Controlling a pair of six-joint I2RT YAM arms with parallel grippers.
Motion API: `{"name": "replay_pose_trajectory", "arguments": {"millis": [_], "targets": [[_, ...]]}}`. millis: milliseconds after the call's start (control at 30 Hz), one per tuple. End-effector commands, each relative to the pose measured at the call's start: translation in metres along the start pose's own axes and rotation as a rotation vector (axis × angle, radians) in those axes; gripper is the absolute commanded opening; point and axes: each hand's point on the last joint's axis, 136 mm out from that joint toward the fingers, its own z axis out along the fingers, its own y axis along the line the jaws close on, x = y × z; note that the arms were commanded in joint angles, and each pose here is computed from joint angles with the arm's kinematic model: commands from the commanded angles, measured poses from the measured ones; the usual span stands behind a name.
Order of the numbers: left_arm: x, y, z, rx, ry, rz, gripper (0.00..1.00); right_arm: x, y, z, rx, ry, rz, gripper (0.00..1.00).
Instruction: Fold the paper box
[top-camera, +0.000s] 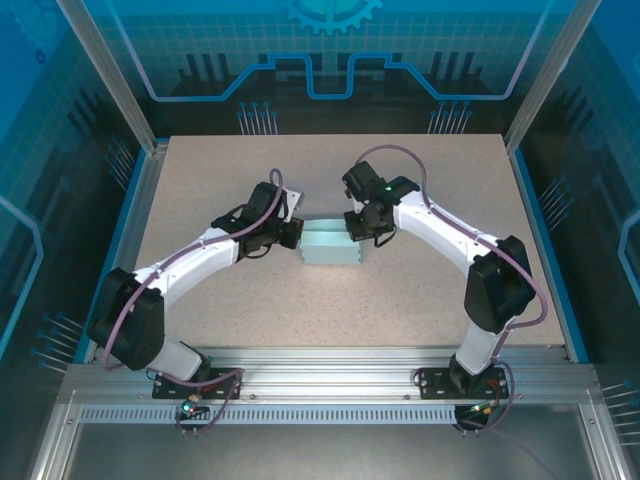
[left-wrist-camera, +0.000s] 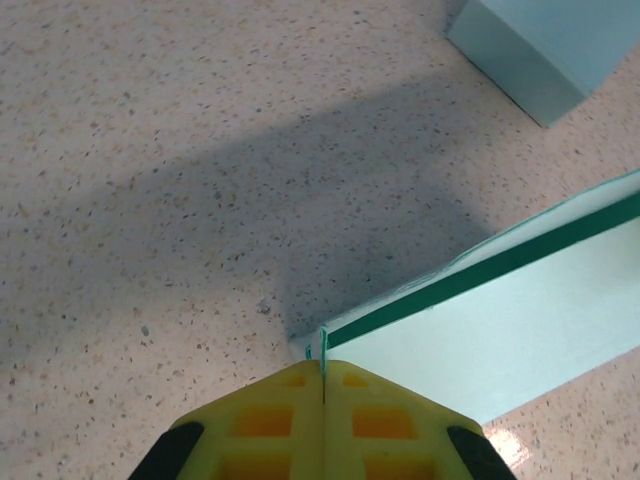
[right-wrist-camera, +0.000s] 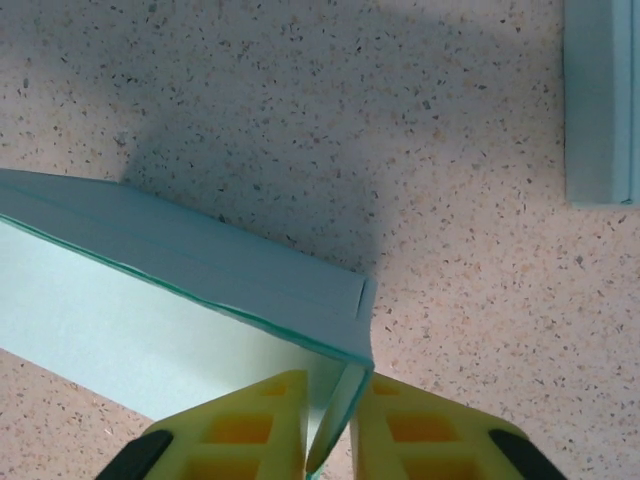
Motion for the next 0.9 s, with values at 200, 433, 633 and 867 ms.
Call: {"name": "replay_pose_trajectory", "arguments": {"millis": [200,433,633,867], "targets": [[-0.013,-0.016,-0.011,0.029,-0.080,0.052,0.00,-0.025,0.002,-0.019,0.099,-0.076,-0.086,0.41],[-0.014,-0.019,-0.011,0.040,-0.059,0.133,0.00,-0.033,-0.009,-0.018,0.134,-0.066,-0.162,0.56],[-0.016,-0.017,-0.014,0.020,-0.035,0.164,0.00,-0.033,-0.015,-0.018,0.126,-0.056,-0.157,0.53],[-0.015,-0.016,-0.010,0.009,-0.017,0.189,0.00,-0.041,-0.024,-0.014,0.083,-0.077,-0.186,0.52]]}}
